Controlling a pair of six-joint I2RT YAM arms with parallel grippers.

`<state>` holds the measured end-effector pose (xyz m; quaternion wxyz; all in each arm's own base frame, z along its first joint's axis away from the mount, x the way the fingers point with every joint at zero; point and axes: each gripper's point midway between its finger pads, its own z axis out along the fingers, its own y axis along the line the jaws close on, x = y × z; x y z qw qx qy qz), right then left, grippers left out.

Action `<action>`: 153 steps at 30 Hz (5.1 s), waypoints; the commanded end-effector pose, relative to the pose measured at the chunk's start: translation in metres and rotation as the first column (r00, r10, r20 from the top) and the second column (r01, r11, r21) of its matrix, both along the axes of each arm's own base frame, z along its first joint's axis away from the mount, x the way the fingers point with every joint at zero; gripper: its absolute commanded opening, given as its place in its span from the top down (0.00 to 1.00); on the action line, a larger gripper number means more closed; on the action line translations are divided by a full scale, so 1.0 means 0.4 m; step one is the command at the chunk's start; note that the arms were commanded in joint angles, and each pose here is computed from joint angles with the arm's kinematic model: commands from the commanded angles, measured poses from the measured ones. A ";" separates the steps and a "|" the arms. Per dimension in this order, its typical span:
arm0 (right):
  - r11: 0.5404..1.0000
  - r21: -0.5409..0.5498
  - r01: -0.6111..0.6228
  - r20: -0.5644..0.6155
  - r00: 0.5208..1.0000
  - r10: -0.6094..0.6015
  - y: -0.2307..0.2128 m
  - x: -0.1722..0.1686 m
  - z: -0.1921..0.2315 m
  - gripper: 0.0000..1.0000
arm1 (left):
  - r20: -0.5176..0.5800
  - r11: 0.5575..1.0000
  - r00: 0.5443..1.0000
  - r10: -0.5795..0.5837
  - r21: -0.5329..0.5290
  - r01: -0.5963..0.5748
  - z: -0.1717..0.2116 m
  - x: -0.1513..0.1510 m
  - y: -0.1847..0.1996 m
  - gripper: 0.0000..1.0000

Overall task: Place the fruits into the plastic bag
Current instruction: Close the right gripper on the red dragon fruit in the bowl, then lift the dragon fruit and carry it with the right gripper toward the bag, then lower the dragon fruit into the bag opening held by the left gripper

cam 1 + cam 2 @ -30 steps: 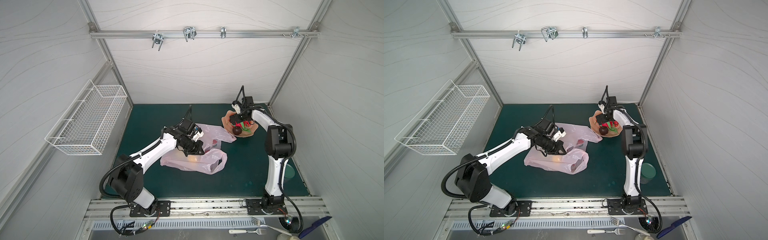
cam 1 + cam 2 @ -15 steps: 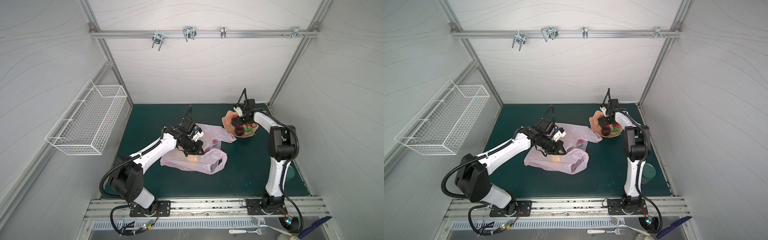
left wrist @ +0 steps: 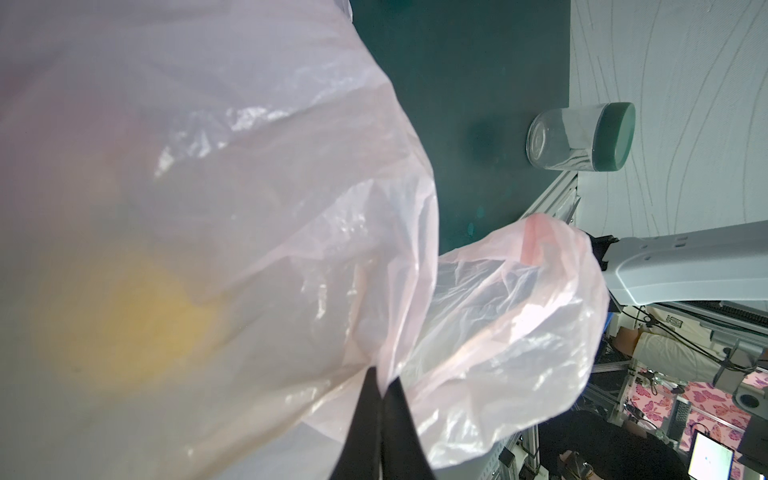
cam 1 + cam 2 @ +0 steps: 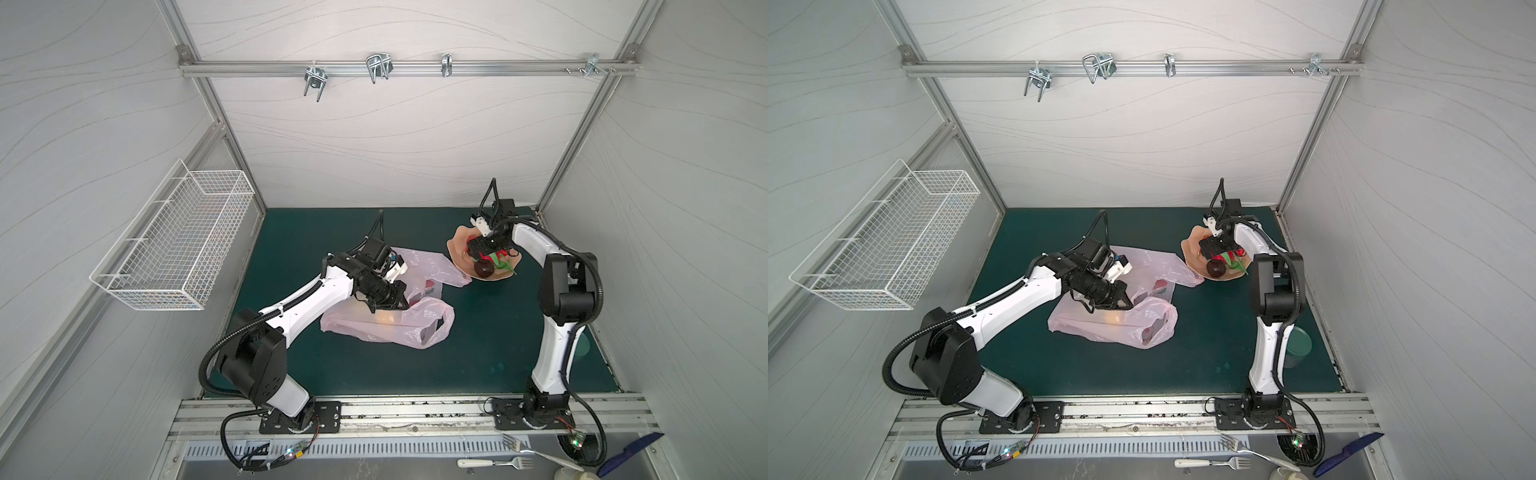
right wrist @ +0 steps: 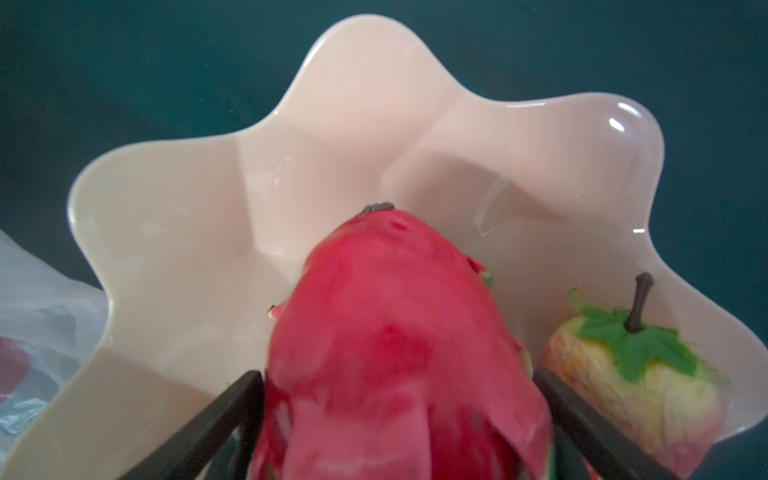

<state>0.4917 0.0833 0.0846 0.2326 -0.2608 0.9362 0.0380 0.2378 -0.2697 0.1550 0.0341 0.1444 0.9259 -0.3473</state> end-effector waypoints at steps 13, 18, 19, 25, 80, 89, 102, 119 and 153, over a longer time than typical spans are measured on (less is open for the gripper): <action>0.995 -0.055 -0.084 -0.158 0.985 0.074 -0.039 -0.087 -0.008 0.01 | 0.062 0.999 0.998 -0.009 -0.039 0.012 0.039 0.019 -0.020 1.00; 0.995 -0.067 -0.078 -0.206 0.976 0.062 -0.045 -0.098 -0.057 0.01 | 0.058 0.999 0.998 -0.011 -0.036 0.013 0.036 0.018 -0.021 1.00; 0.994 -0.072 -0.079 -0.218 0.974 0.062 -0.046 -0.103 -0.068 0.01 | 0.057 0.999 0.998 -0.011 -0.037 0.013 0.035 0.019 -0.021 1.00; 0.991 -0.116 -0.067 -0.252 0.967 0.035 -0.067 -0.126 -0.121 0.01 | 0.058 0.999 0.998 -0.011 -0.038 0.014 0.035 0.019 -0.022 1.00; 0.946 0.306 0.103 0.319 0.926 -0.204 -0.050 0.017 0.373 0.58 | 0.160 0.996 0.987 -0.027 -0.080 0.040 0.142 0.035 -0.031 1.00; 0.874 0.485 0.020 0.370 0.901 -0.226 -0.008 -0.041 0.560 0.60 | 0.206 0.994 0.978 -0.027 -0.094 0.048 0.182 0.032 -0.024 1.00; 0.689 0.723 -0.053 0.158 0.983 -0.090 0.126 -0.331 0.525 0.63 | 0.217 0.996 0.976 -0.020 -0.084 0.039 0.180 0.031 -0.009 1.00; 0.663 0.747 0.048 -0.100 0.994 0.041 0.211 -0.599 0.316 0.65 | 0.214 0.993 0.976 -0.031 -0.109 0.055 0.181 0.031 -0.021 1.00; 0.704 0.707 0.066 -0.249 0.955 0.161 0.456 -0.508 0.142 0.70 | 0.256 0.977 0.964 -0.068 -0.179 0.116 0.201 0.010 -0.039 1.00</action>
